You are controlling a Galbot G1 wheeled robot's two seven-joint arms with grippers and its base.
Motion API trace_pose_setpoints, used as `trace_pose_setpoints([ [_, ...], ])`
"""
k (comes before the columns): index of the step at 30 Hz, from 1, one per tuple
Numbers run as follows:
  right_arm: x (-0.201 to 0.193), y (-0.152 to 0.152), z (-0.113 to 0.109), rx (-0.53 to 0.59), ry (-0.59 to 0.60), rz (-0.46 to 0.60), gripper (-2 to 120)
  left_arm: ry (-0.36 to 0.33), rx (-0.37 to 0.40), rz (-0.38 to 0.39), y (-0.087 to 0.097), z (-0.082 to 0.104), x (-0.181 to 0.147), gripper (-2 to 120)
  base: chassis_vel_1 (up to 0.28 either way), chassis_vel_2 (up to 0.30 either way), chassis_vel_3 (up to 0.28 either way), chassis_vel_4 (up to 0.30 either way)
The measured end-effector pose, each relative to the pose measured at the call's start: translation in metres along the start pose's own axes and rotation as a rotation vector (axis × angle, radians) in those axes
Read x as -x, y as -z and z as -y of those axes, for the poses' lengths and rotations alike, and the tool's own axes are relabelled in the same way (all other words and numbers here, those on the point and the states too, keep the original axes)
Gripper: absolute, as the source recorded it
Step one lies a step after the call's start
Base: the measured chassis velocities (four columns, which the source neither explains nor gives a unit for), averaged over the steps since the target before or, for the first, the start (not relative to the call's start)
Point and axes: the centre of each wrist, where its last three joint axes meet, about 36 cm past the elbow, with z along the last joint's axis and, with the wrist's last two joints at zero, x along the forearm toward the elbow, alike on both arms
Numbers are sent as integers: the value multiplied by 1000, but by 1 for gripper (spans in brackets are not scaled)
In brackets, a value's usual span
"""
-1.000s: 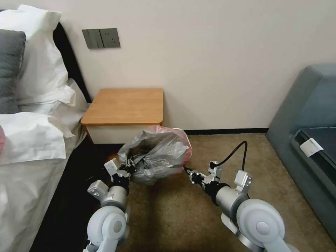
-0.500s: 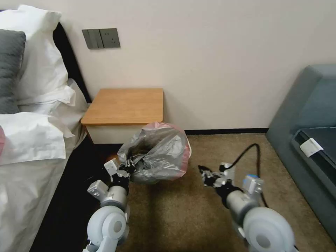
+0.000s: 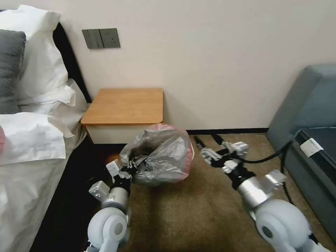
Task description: Pick up the garbage bag from the table and place it over the trash can.
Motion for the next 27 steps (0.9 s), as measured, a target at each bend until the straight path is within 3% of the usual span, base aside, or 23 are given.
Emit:
trace_pose_setpoints([
  [6,17,-7,1,-17,34,2,100,-7,-1,-7,2,1,-6,7,0,0,0,0],
  [17,20,-4,0,-20,22,10,100,-13,-7,-8,4,3,-10,7,0,0,0,0],
  [24,28,-6,4,-8,18,21,80,-17,-18,-18,4,4,-13,7,0,0,0,0],
  [27,30,-6,5,9,22,30,65,-24,-28,-27,5,5,-14,7,0,0,0,0],
])
